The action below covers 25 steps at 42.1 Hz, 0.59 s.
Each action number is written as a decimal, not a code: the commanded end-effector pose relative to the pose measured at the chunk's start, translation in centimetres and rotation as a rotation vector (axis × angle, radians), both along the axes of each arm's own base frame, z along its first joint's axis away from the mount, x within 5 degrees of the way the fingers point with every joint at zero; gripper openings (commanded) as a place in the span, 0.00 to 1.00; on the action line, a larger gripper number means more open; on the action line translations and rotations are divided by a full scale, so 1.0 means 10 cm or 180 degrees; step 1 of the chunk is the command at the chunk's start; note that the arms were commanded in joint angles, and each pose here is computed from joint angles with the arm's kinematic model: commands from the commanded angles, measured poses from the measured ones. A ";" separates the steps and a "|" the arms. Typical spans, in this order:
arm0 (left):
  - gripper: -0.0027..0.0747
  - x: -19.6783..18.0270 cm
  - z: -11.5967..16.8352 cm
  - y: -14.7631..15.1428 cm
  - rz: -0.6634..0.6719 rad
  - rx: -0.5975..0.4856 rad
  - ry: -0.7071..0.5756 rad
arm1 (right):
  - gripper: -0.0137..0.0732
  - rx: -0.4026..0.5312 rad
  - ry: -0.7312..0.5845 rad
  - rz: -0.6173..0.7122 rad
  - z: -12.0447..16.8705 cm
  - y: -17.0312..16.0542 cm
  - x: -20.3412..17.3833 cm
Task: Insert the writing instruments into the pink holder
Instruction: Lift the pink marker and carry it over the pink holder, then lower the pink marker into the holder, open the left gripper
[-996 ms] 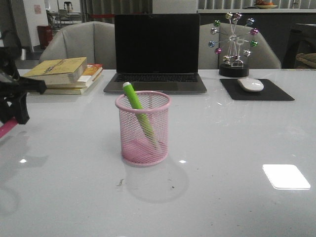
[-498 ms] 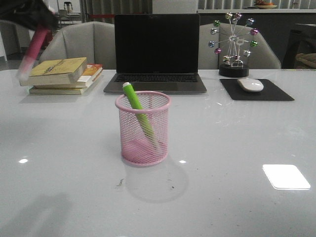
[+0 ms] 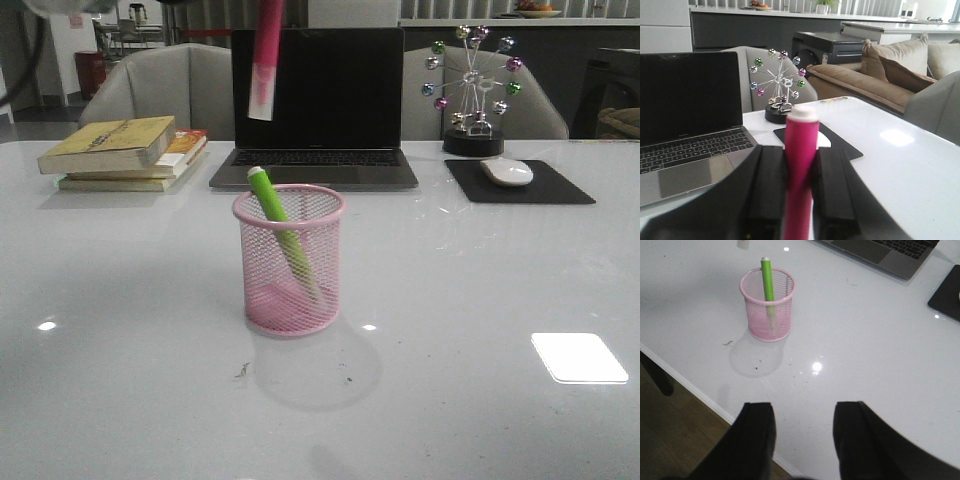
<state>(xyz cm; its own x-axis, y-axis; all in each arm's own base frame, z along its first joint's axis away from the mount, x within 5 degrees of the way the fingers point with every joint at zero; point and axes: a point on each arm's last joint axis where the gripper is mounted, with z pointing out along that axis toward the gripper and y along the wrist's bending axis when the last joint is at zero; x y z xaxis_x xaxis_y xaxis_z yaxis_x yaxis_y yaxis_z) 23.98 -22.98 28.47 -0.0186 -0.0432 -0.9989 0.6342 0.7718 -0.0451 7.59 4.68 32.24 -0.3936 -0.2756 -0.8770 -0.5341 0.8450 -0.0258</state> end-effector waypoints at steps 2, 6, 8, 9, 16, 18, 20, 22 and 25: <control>0.15 0.00 0.10 -0.12 -0.0005 -0.0357 -0.0399 | 0.62 0.0124 -0.0319 0.0006 0.15 0.01 0.02; 0.15 0.05 -0.08 -0.19 -0.0010 -0.0269 -0.0329 | 0.62 0.0124 -0.0319 0.0006 0.15 0.01 0.02; 0.15 0.08 -0.17 -0.22 -0.0003 -0.0232 -0.0304 | 0.62 0.0124 -0.0319 0.0006 0.15 0.01 0.02; 0.15 0.09 -0.21 -0.24 -0.0001 -0.0216 -0.0294 | 0.62 0.0124 -0.0319 0.0006 0.15 0.01 0.02; 0.15 0.17 -0.51 -0.32 0.0004 -0.0043 -0.0146 | 0.62 0.0124 -0.0319 0.0006 0.15 0.01 0.02; 0.15 0.18 -0.59 -0.33 0.0004 0.0003 -0.0106 | 0.62 0.0124 -0.0319 0.0006 0.15 0.01 0.02; 0.17 0.19 -0.65 -0.34 0.0004 0.0039 -0.0072 | 0.62 0.0124 -0.0319 0.0006 0.15 0.01 0.02; 0.20 0.20 -0.71 -0.35 0.0003 0.0077 -0.0037 | 0.62 0.0124 -0.0319 0.0006 0.15 0.01 0.02; 0.30 0.21 -0.74 -0.36 0.0002 0.0102 -0.0014 | 0.62 0.0124 -0.0319 0.0006 0.15 0.01 0.02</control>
<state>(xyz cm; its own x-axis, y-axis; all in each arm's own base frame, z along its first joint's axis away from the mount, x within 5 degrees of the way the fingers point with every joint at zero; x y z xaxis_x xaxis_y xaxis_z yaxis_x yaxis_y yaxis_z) 25.99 -26.29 18.26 -0.1261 0.0926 -0.9877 0.6353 0.7722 -0.0087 7.59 4.68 32.24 -0.3936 -0.2756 -0.8770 -0.5341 0.8450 -0.0258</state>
